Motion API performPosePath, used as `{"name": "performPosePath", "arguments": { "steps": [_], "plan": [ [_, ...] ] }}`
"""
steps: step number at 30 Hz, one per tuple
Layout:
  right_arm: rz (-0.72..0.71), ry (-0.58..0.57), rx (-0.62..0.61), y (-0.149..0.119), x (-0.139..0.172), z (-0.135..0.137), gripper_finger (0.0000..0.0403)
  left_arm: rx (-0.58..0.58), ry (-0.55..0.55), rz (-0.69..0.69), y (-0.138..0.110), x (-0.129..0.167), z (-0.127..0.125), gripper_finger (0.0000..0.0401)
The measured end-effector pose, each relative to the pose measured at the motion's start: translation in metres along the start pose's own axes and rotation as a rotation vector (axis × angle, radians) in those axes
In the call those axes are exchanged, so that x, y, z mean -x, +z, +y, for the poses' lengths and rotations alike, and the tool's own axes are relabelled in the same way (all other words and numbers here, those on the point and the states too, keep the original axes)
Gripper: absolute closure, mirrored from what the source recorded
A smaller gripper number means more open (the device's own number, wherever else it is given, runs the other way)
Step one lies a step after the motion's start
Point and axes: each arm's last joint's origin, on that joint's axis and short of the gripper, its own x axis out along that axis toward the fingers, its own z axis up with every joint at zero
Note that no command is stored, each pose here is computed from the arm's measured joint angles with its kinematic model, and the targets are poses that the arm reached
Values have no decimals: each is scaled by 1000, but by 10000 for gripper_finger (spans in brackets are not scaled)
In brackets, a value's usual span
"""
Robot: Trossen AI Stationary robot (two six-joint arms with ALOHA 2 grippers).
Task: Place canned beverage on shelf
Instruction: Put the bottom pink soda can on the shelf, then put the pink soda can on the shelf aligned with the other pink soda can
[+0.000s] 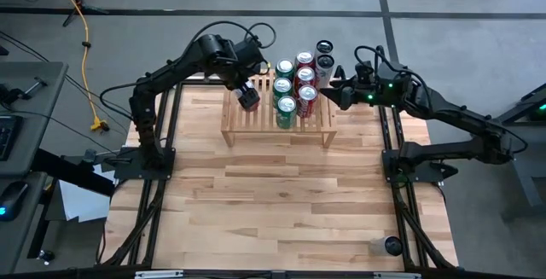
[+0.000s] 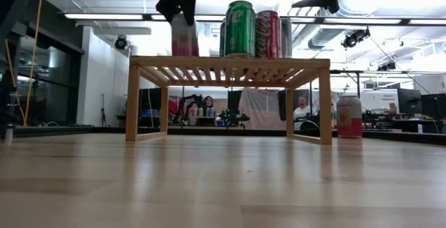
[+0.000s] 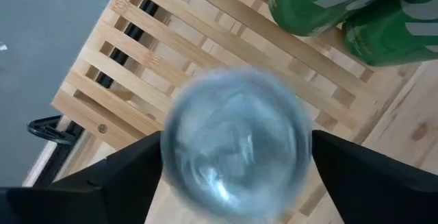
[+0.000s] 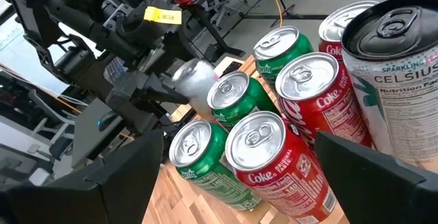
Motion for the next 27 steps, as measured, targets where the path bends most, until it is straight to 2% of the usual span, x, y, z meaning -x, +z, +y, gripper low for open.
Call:
{"name": "performPosePath", "arguments": {
  "steps": [4, 14, 22, 27],
  "plan": [
    [0, 0, 0, 0, 0, 0, 36, -6, 2, 0, 0, 0, 0, 39],
    [0, 0, 0, 0, 0, 0, 36, -22, 20, -54, 3, 4, 2, 40],
    [-1, 0, 0, 0, 0, 0, 36, 18, 8, -222, -4, 36, 13, 39],
    [-19, 13, 1, 2, 0, 1, 36, 20, -6, -375, -11, 65, 18, 39]
  ]
}}
